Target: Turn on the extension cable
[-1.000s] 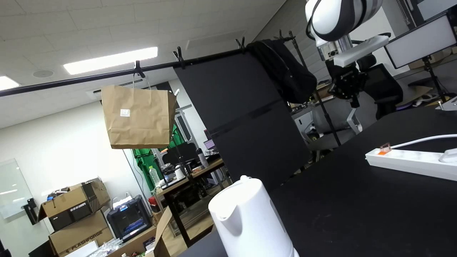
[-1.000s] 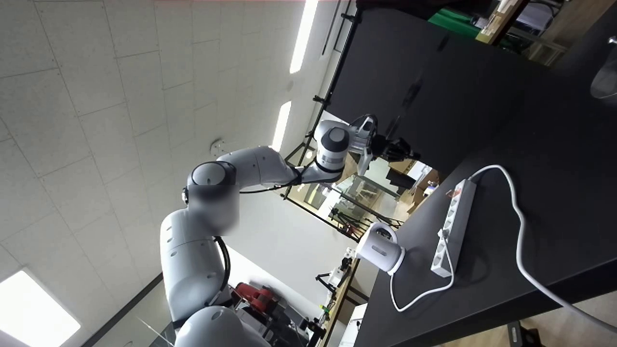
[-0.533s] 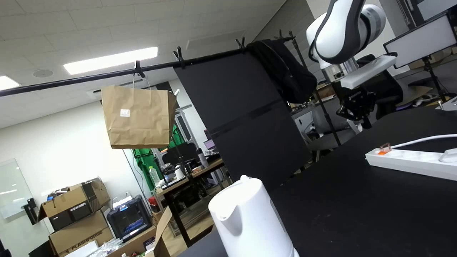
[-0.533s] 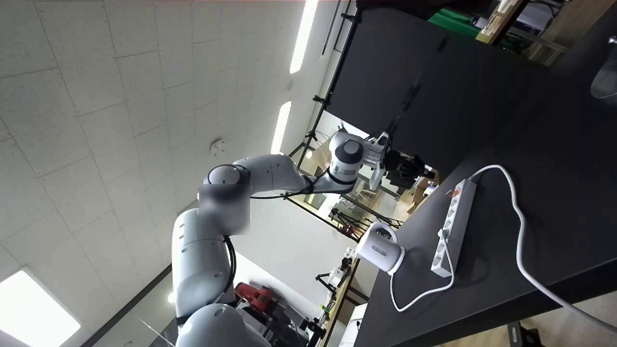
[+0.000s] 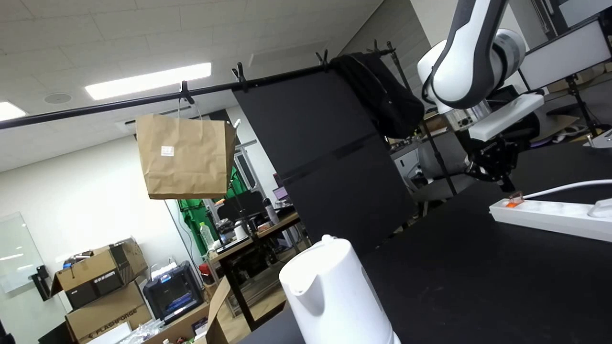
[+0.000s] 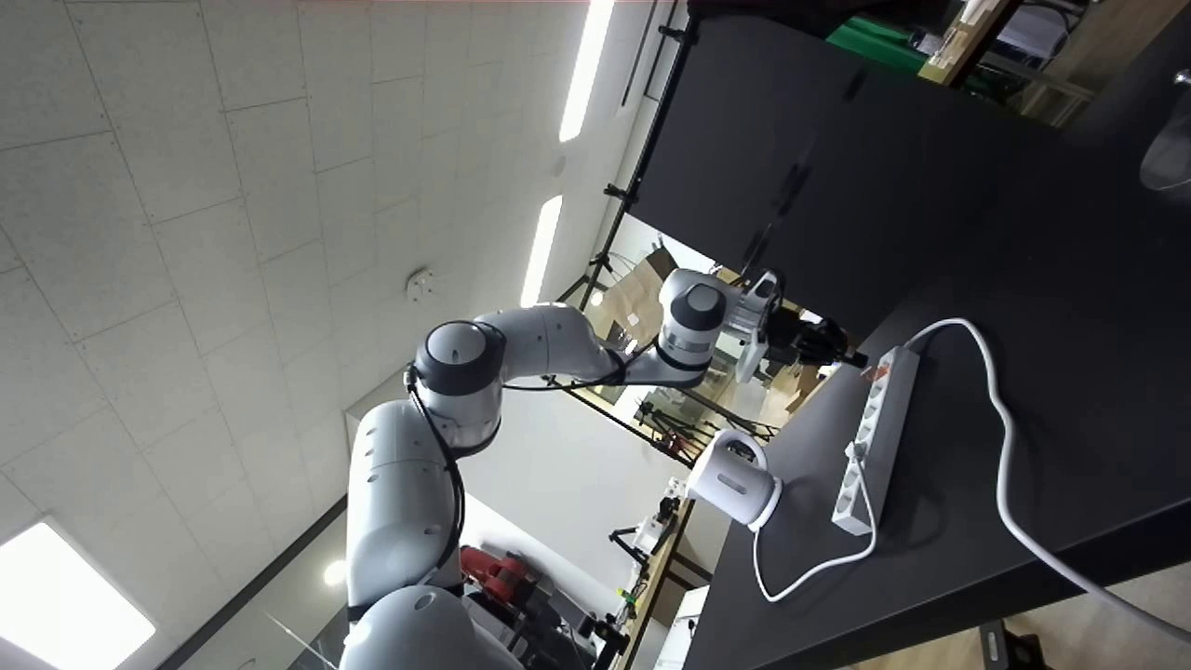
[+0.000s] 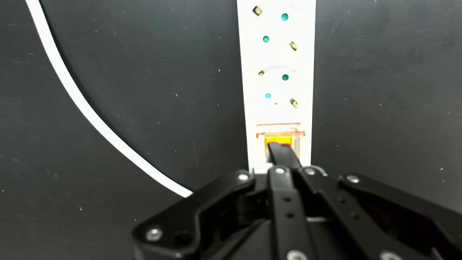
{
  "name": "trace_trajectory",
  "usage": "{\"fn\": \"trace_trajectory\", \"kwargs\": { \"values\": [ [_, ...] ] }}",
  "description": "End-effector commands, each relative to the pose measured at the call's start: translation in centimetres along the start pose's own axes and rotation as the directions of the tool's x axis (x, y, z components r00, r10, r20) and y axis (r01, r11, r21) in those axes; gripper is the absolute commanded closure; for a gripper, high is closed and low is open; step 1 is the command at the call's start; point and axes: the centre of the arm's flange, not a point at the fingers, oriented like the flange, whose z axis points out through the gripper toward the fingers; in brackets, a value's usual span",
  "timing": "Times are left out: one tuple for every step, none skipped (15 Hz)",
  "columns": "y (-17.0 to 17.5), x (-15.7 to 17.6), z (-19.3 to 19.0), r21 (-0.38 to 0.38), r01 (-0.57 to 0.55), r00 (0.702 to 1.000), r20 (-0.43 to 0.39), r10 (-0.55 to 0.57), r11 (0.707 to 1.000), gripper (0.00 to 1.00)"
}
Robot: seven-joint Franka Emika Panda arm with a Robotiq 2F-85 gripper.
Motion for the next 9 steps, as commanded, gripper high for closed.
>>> {"fn": "trace_trajectory", "kwargs": {
  "values": [
    [-0.1,1.2,0.7,-0.010,-0.017,1.000,-0.004,0.017,1.000,1.00],
    [-0.1,1.2,0.9,-0.008,-0.017,1.000,-0.007,0.017,1.000,1.00],
    [-0.2,1.3,1.1,-0.003,-0.016,1.000,-0.013,0.016,1.000,1.00],
    [-0.3,1.3,1.3,0.000,-0.015,1.000,-0.019,0.015,1.000,1.00],
    [-0.5,1.3,1.5,0.002,-0.012,1.000,-0.022,0.012,1.000,1.00],
    [-0.8,1.3,1.8,0.002,-0.010,1.000,-0.021,0.010,1.000,1.00],
    [-1.0,1.2,2.0,0.000,-0.009,1.000,-0.021,0.009,1.000,1.00],
    [-1.1,1.2,2.3,0.001,-0.007,1.000,-0.022,0.007,1.000,1.00],
    [-1.2,1.1,2.5,0.000,-0.005,1.000,-0.021,0.005,1.000,1.00]
  ]
}}
